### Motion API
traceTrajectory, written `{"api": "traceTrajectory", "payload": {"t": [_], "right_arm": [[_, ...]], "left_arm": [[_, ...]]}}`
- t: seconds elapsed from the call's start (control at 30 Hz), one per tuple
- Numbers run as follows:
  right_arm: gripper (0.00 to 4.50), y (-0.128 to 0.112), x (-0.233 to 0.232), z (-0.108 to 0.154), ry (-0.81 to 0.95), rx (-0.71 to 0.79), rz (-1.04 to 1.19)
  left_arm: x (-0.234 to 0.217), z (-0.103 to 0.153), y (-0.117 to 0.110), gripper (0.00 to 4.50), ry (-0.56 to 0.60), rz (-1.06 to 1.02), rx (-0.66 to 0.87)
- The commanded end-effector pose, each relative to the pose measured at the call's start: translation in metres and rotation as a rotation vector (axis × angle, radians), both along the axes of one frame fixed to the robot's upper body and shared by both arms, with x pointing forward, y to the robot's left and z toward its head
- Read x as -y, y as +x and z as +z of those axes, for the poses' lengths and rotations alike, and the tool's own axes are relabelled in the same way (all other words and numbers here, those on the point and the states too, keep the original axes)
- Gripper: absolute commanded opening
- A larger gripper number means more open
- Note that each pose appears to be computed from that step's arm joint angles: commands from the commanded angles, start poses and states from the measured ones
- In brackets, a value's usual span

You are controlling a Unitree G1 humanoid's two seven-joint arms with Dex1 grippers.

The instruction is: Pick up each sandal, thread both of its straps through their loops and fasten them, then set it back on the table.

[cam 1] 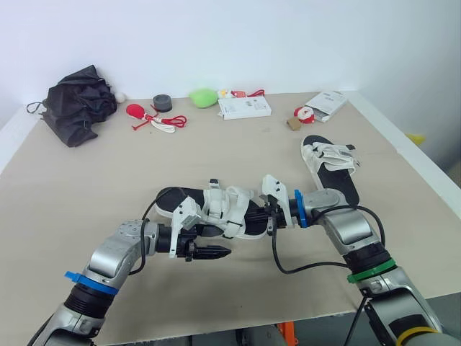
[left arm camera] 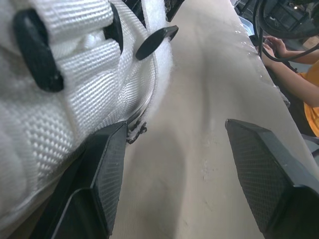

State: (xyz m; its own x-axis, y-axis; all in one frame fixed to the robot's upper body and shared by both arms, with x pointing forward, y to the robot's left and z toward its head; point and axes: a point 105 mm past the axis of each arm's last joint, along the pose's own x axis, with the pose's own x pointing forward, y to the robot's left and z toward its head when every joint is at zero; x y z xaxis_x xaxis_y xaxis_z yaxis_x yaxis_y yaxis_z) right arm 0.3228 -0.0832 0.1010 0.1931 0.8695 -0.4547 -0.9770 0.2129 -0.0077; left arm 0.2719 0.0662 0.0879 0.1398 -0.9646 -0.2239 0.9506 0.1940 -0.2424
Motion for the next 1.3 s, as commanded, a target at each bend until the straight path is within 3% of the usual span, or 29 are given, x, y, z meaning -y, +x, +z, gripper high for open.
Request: {"api": "traceTrajectory", "payload": {"t": [0.03, 0.23, 0.3, 0.37, 0.5, 0.53, 0.83, 0.97, 1.07, 1.2, 1.3], "right_arm": [[0.0, -0.006, 0.007, -0.034, -0.084, -0.099, -0.041], [0.0, -0.006, 0.008, -0.034, -0.086, -0.098, -0.046], [0.0, -0.006, 0.008, -0.035, -0.086, -0.098, -0.046], [0.0, -0.006, 0.008, -0.034, -0.086, -0.098, -0.046], [0.0, -0.006, 0.009, -0.034, -0.085, -0.098, -0.046], [0.0, -0.006, 0.009, -0.034, -0.085, -0.098, -0.046], [0.0, -0.007, 0.009, -0.034, -0.086, -0.1, -0.046], [0.0, -0.007, 0.01, -0.034, -0.088, -0.102, -0.046], [0.0, -0.007, 0.011, -0.034, -0.087, -0.102, -0.047], [0.0, -0.008, 0.012, -0.035, -0.09, -0.107, -0.049], [0.0, -0.009, 0.012, -0.035, -0.089, -0.109, -0.051]], "left_arm": [[0.011, 0.022, 0.011, 3.24, -0.051, 0.008, 0.063], [0.017, 0.028, 0.008, 3.24, -0.067, -0.023, 0.053], [0.019, 0.028, 0.007, 2.86, -0.069, -0.035, 0.041], [0.019, 0.026, 0.005, 2.26, -0.064, -0.043, 0.019], [0.019, 0.019, 0.004, 0.24, -0.037, -0.047, -0.019], [0.019, 0.018, 0.004, 0.07, -0.031, -0.047, -0.027], [0.017, 0.012, 0.005, 0.07, -0.004, -0.042, -0.035], [0.004, 0.037, -0.024, 0.07, -0.039, -0.252, -0.212], [0.0, 0.047, -0.029, 0.07, -0.039, -0.297, -0.259], [-0.001, 0.097, -0.037, 0.07, -0.106, -0.435, -0.276], [0.007, 0.121, -0.031, 0.07, -0.196, -0.432, -0.269]]}}
